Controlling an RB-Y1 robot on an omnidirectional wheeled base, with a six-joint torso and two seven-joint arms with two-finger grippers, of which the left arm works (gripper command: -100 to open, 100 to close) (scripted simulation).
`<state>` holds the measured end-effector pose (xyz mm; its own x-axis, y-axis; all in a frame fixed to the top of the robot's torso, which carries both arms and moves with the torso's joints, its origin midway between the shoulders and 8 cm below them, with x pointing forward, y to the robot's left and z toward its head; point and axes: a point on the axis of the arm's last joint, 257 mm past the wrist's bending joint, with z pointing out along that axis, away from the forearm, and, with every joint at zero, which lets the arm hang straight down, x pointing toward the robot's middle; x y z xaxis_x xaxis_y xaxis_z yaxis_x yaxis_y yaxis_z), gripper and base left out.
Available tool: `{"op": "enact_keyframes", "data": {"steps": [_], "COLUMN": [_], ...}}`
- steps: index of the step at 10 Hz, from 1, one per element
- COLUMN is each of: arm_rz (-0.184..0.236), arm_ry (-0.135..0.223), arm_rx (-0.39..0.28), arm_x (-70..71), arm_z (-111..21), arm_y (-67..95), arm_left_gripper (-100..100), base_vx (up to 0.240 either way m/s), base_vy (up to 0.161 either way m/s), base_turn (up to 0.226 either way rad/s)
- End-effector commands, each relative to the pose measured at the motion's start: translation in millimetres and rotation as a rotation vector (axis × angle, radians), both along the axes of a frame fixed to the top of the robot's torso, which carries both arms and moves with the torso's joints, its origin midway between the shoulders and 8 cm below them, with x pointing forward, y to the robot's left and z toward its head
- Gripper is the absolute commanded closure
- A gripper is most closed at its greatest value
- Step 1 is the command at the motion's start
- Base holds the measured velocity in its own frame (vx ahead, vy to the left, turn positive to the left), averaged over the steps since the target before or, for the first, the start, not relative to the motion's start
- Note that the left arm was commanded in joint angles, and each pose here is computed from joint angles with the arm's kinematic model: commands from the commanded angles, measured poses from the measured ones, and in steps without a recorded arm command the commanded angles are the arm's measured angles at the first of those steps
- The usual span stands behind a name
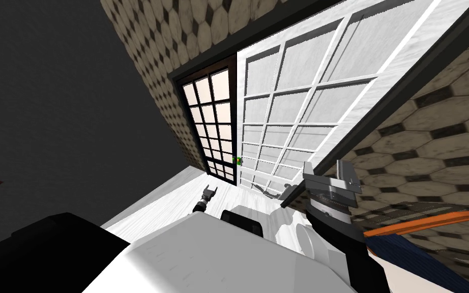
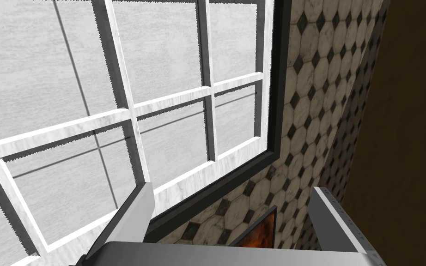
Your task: Pull the door open
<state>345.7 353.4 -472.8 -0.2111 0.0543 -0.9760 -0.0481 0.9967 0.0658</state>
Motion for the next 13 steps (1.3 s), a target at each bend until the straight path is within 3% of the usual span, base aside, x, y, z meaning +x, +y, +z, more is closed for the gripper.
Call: {"op": "enact_keyframes", "data": {"steps": [1,3,6,10,13], "arm_rz": [0.031,0.07,0.079,0.151,0.193], "arm_ry": [0.023,0.049,0.055,0.091,0.099], "arm_rx": [0.008,0.016,0.018,0.03,0.034], "arm_x": [-12.1,-25.8,-28.7,-48.8,-53.5], "arm_z": [-6.5,-14.2,-15.8,-25.3,-27.2], "arm_y": [17.6,36.9,41.3,72.8,88.6], "arm_left_gripper": [-100,-100,-100,-100,-100], "base_vx": [-0.107,-0.108,-0.046,-0.053,-0.026], "base_vy": [0.021,0.032,0.023,0.033,0.037], "base_turn": [-0.025,-0.029,-0.009,-0.049,-0.077]}}
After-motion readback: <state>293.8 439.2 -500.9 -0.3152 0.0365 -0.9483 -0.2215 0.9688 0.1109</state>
